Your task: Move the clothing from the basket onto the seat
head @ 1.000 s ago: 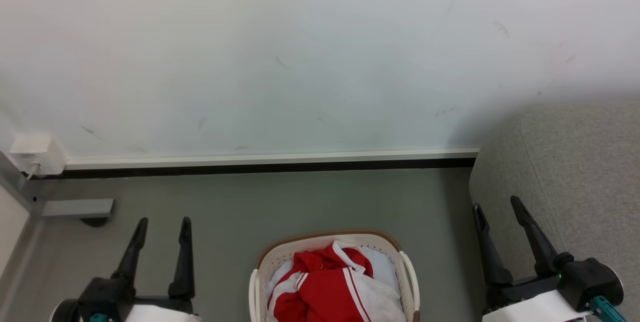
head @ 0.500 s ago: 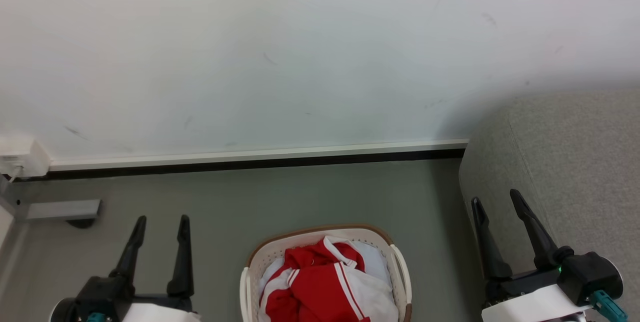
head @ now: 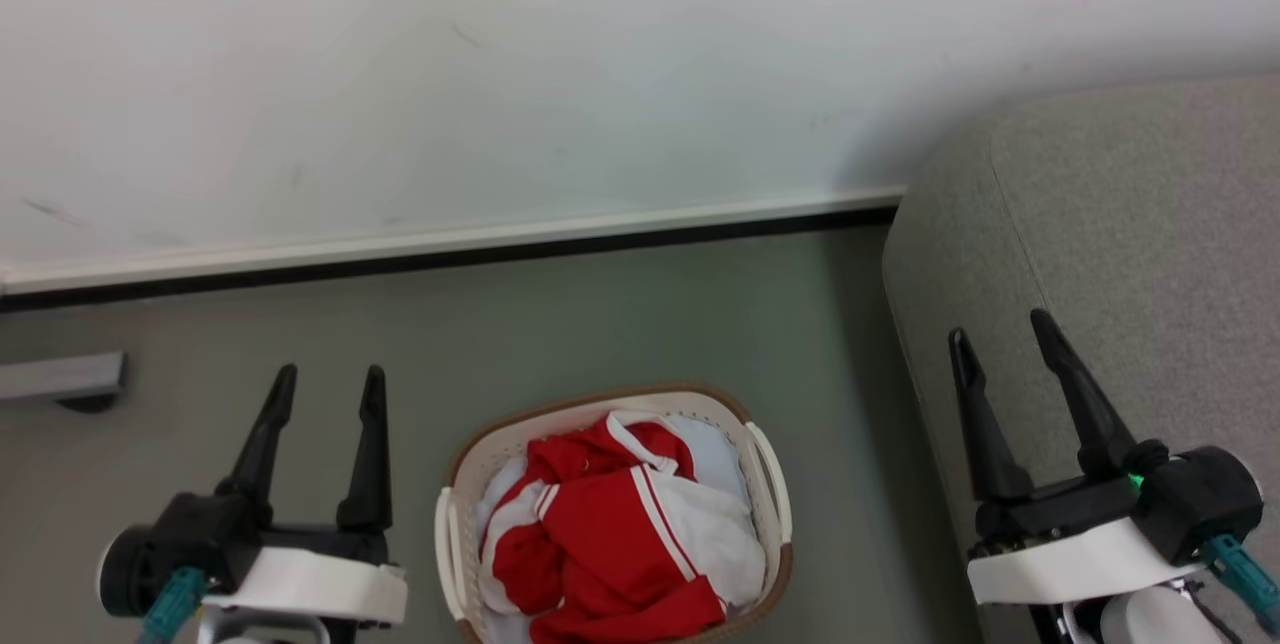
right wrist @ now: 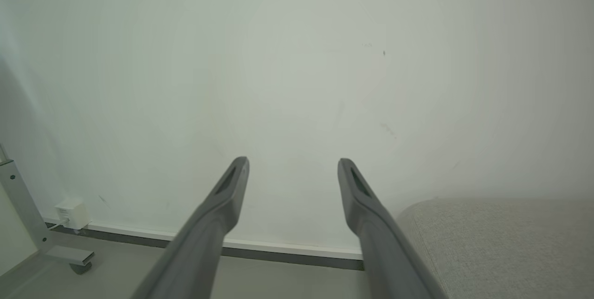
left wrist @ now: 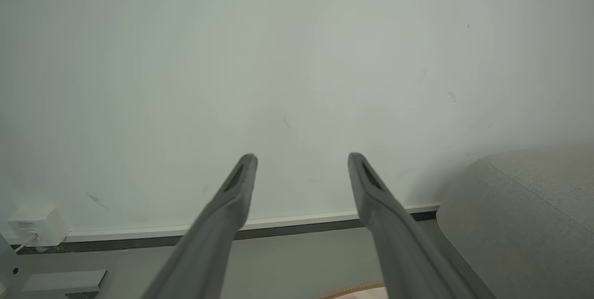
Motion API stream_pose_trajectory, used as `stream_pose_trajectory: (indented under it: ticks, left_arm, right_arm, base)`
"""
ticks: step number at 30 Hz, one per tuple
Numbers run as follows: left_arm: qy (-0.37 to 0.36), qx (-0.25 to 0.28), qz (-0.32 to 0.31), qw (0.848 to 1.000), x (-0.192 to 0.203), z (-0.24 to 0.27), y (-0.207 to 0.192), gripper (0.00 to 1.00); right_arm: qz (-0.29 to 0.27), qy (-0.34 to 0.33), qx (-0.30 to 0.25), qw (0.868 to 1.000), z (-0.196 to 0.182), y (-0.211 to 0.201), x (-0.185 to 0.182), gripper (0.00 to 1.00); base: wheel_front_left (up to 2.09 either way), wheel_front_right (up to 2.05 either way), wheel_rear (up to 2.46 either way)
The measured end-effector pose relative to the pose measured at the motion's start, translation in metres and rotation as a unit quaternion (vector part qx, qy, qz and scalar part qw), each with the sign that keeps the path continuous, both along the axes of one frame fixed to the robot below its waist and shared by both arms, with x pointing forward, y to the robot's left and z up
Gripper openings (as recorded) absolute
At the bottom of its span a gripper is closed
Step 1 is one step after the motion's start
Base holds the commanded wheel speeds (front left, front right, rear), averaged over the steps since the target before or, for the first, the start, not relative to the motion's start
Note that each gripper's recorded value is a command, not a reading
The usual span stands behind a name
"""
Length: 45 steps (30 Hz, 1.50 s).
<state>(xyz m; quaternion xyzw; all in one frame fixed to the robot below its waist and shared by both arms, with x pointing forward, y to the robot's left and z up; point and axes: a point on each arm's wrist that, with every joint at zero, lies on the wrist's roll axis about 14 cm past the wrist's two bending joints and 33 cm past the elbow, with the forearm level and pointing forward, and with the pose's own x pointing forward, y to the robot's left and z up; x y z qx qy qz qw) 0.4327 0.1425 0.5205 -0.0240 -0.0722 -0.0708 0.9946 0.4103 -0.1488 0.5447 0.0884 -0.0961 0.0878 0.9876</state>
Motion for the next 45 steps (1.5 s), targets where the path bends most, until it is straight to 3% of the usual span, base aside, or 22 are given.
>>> stream_pose_trajectory:
  ticks: [9, 18, 28, 45]
  left_arm:
    - [0.034, -0.009, -0.055, 0.998, 0.039, -0.034, -0.031, 1.0]
    - [0.166, 0.014, -0.126, 0.978, 0.063, -0.139, -0.065, 1.0]
    - [0.293, 0.046, -0.224, 0.928, 0.071, -0.231, -0.113, 1.0]
    - [0.468, 0.09, -0.316, 0.82, 0.054, -0.354, -0.153, 1.0]
  right_arm:
    - [-0.036, -0.004, -0.009, 0.999, -0.003, -0.025, 0.023, 1.0]
    - [-0.076, 0.01, -0.026, 0.997, -0.02, -0.053, 0.044, 1.0]
    - [-0.115, 0.024, -0.03, 0.993, -0.037, -0.084, 0.054, 1.0]
    - [-0.135, 0.048, -0.044, 0.989, -0.066, -0.103, 0.071, 1.0]
  base:
    - [0.0, 0.0, 0.0]
    - [0.0, 0.0, 0.0]
    - [0.0, 0.0, 0.0]
    - [0.0, 0.0, 0.0]
